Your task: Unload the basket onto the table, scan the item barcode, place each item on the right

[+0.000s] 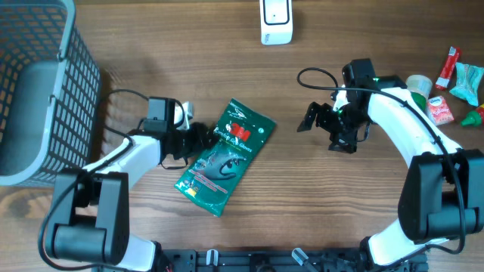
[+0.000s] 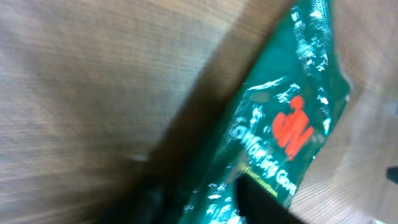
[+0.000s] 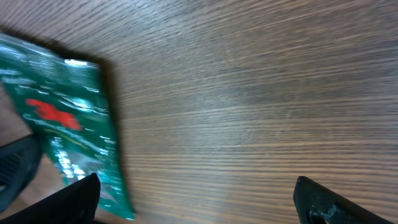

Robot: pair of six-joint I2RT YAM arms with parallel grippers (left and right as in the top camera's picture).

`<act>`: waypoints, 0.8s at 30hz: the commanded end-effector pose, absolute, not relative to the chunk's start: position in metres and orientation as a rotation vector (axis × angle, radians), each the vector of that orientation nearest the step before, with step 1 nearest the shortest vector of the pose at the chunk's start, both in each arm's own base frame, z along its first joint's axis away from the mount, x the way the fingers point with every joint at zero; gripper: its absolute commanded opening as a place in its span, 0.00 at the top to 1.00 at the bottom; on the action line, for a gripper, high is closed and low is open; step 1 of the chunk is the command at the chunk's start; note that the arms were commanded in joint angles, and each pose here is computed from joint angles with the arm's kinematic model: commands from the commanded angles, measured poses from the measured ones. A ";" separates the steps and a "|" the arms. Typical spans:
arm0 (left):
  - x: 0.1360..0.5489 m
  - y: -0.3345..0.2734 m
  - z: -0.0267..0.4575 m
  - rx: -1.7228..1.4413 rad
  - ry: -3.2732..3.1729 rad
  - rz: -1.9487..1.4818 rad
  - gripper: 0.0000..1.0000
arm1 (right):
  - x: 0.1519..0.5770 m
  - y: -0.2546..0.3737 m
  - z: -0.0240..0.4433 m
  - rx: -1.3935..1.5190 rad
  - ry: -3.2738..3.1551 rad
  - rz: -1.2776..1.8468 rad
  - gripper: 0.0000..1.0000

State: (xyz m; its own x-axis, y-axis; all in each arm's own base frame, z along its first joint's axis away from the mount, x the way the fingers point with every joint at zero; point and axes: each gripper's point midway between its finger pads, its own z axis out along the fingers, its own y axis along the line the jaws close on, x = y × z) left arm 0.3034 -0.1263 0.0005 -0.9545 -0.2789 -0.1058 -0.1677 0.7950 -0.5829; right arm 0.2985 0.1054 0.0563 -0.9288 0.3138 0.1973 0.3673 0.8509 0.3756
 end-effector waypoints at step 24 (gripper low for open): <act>0.265 -0.099 -0.050 -0.521 2.968 -0.612 0.95 | 0.246 0.249 -0.013 -0.558 -2.653 -0.920 0.27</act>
